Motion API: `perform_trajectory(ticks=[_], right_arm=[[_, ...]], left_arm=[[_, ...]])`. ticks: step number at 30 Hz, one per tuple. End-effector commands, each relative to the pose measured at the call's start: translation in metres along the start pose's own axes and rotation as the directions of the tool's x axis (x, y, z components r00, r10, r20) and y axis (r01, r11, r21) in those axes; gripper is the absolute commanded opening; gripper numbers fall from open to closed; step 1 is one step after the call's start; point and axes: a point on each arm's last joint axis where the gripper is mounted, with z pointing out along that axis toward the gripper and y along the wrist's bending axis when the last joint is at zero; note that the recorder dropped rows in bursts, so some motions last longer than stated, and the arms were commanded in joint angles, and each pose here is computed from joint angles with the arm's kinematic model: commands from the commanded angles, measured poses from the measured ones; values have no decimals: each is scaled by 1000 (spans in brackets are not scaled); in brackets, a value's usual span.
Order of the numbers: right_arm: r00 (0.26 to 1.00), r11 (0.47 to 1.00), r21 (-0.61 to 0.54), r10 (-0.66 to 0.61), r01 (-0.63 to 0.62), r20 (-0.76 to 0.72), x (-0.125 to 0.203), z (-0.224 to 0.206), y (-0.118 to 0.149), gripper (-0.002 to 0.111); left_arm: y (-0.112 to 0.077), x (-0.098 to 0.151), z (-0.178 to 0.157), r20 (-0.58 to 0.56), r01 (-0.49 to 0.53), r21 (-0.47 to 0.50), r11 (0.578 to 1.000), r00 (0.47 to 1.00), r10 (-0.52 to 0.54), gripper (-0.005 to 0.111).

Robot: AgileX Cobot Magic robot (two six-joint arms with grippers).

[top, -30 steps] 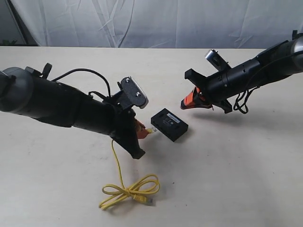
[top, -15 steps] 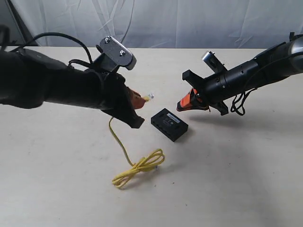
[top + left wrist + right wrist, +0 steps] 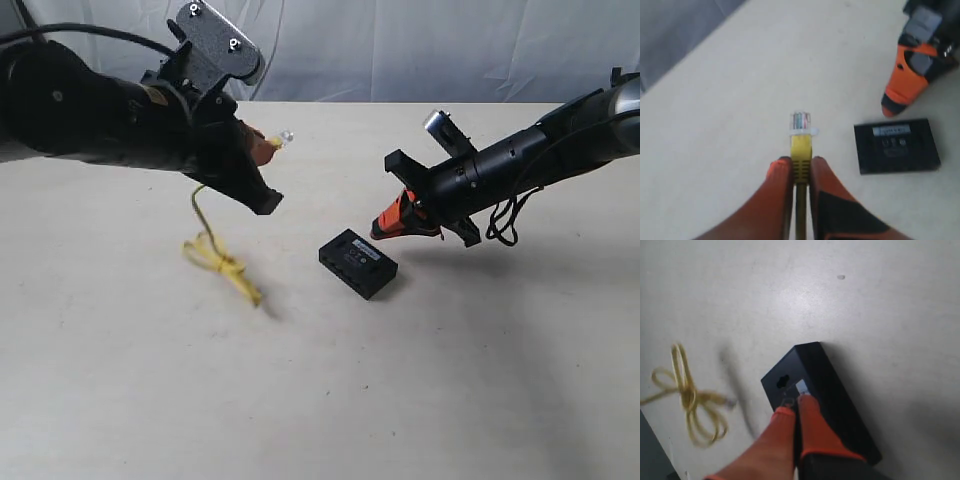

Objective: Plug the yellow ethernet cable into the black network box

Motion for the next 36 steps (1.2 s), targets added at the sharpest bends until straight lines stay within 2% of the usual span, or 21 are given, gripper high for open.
perform_trajectory(ticks=[1,5,11,13,17,20,23,26,28,32,35,36], right_arm=[[1000,1000,11,-18,18,8,-2,-1,0,-1],[1000,1000,14,-18,18,12,-2,-1,-1,-1],[1000,1000,13,-14,14,17,-2,-1,-1,-1],[1000,1000,13,-14,14,17,-2,-1,-1,-1],[1000,1000,13,-14,14,17,-2,-1,-1,-1],[1000,1000,13,-14,14,17,-2,-1,-1,-1],[1000,1000,6,-13,13,12,-2,-1,0,-1],[1000,1000,1,-13,13,7,-1,-1,0,-1],[1000,1000,1,-13,13,7,-1,-1,0,-1],[1000,1000,5,-13,13,10,-2,-1,0,-1],[999,1000,20,-10,9,34,-4,-1,-1,-1],[999,1000,20,-10,9,34,-4,-1,-1,-1]], left_arm=[[-11,21,3,21,-28,-52,998,999,29,0],[-12,48,4,31,-28,-137,990,999,32,0],[-17,60,10,-28,-111,-97,989,994,109,0],[-16,58,10,-74,-91,-45,995,993,87,0],[-10,48,1,-271,-7,165,986,961,53,0],[7,33,-9,-346,120,222,968,937,-37,0],[25,18,-10,-308,203,183,962,941,-140,0],[36,7,-3,-175,231,94,968,961,-213,0],[34,0,3,-107,170,66,983,981,-163,0],[10,-13,6,-48,-53,76,996,997,57,0],[-12,-17,8,-50,-278,105,955,957,284,0],[-17,-16,7,-59,-312,121,942,945,321,0]])
